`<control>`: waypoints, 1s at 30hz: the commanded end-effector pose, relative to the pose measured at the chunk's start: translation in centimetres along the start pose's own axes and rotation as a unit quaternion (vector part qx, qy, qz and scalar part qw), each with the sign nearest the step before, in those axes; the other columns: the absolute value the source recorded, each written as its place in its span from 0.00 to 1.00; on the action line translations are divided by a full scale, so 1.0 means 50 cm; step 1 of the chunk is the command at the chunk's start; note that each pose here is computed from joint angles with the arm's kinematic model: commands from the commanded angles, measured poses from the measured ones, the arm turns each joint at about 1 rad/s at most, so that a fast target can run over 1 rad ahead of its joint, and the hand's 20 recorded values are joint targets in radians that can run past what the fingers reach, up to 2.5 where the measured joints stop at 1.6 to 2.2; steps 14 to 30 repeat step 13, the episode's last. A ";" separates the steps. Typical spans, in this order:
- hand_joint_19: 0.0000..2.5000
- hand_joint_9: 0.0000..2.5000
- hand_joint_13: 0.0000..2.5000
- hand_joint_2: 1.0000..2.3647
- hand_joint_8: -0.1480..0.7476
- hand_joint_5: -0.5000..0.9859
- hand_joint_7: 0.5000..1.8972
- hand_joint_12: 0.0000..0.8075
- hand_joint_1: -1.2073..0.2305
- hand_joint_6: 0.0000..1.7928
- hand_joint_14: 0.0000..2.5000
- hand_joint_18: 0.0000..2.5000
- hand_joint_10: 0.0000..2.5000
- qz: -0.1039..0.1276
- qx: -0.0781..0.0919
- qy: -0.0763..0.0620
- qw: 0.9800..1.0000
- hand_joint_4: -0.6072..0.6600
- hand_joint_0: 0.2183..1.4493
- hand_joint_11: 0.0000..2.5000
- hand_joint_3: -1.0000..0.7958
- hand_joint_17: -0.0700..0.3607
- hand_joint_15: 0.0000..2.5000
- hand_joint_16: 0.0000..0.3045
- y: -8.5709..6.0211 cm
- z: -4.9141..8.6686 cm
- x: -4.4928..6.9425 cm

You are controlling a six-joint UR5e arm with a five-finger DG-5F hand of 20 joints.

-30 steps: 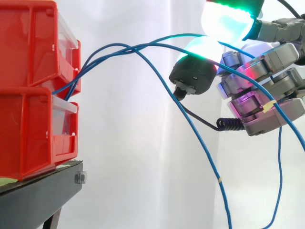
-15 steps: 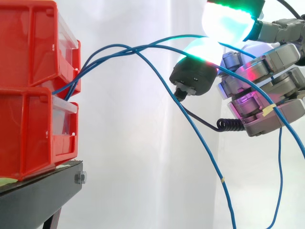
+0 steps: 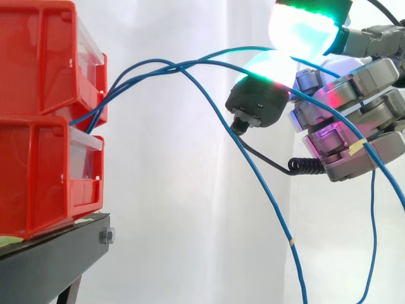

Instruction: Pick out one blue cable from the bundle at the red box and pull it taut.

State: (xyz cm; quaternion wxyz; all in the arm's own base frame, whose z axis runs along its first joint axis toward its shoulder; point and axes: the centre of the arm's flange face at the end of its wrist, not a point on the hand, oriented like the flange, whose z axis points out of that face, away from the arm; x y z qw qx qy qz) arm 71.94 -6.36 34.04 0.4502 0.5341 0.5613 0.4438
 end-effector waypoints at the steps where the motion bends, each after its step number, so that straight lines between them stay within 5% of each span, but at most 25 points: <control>1: 0.57 0.71 0.55 0.00 0.39 0.31 0.39 0.39 0.28 0.49 0.46 0.52 0.00 0.000 0.000 -0.001 1.000 0.39 0.34 0.79 0.42 0.43 0.51 0.17 0.000 0.000 0.000; 30: 0.57 0.71 0.55 0.00 0.40 0.31 0.39 0.40 0.28 0.49 0.46 0.52 0.00 0.000 0.001 0.000 1.000 0.39 0.34 0.79 0.42 0.43 0.51 0.17 -0.001 0.000 0.000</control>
